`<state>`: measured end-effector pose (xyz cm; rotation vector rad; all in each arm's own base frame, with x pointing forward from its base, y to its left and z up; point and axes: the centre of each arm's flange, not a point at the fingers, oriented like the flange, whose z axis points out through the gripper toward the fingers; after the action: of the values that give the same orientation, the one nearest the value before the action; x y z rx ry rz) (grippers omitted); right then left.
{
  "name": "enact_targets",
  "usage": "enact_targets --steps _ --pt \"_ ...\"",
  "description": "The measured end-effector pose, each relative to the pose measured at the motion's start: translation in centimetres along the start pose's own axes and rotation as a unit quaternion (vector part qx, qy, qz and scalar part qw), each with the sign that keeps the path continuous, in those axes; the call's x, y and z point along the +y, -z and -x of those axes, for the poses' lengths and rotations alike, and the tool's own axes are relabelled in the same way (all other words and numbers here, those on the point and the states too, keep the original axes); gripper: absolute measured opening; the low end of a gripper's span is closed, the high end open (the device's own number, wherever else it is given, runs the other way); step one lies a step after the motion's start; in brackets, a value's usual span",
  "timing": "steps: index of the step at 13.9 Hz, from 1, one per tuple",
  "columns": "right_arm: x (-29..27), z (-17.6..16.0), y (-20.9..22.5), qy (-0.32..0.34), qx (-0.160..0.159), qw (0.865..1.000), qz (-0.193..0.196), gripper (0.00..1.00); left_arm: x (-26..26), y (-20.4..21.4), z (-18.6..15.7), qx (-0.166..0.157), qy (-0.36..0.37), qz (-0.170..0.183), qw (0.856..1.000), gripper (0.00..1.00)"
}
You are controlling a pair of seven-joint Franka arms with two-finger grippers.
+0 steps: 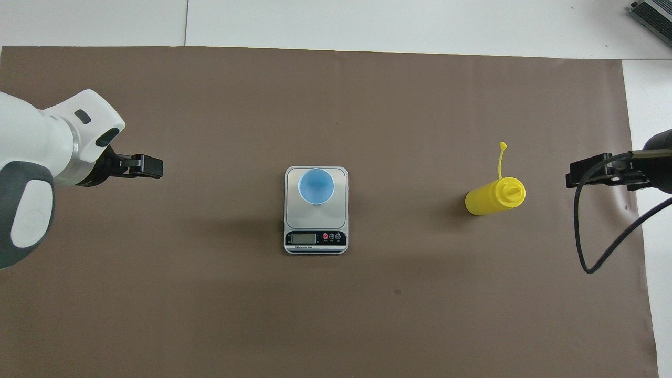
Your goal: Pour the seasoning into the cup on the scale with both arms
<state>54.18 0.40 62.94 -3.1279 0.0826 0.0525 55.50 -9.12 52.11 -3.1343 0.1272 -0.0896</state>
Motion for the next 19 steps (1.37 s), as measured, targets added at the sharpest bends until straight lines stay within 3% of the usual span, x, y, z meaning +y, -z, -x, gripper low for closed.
enact_targets --steps 4,6,8,10,13,16,19 --pt "-0.4 0.3 -0.3 0.019 -0.014 1.0 0.001 1.0 -2.1 3.1 -0.1 -0.005 -0.028 -0.001 1.0 1.0" --pt "-0.2 0.3 -0.5 0.072 -0.013 0.997 0.0 1.0 -2.6 4.6 -0.2 -0.004 -0.029 -0.002 1.0 1.0" --pt "0.4 -0.2 -1.6 0.137 0.006 0.99 -0.002 1.0 -2.6 6.4 -0.3 0.0 -0.029 -0.002 1.0 1.0" --pt "1.9 -0.3 -3.5 0.189 0.035 0.981 -0.035 1.0 -2.8 7.7 -0.3 0.005 -0.027 -0.002 1.0 1.0" --pt "6.6 0.6 -7.4 0.261 0.095 0.956 -0.094 1.0 -3.2 9.5 -0.3 0.009 -0.023 -0.002 1.0 1.0" --pt "8.9 1.6 -11.4 0.352 0.147 0.914 -0.137 1.0 -3.2 11.2 0.0 0.008 -0.024 -0.002 1.0 1.0" --pt "10.4 2.5 -16.6 0.399 0.199 0.874 -0.193 1.0 -3.1 10.6 0.0 0.0 -0.025 -0.001 1.0 1.0"
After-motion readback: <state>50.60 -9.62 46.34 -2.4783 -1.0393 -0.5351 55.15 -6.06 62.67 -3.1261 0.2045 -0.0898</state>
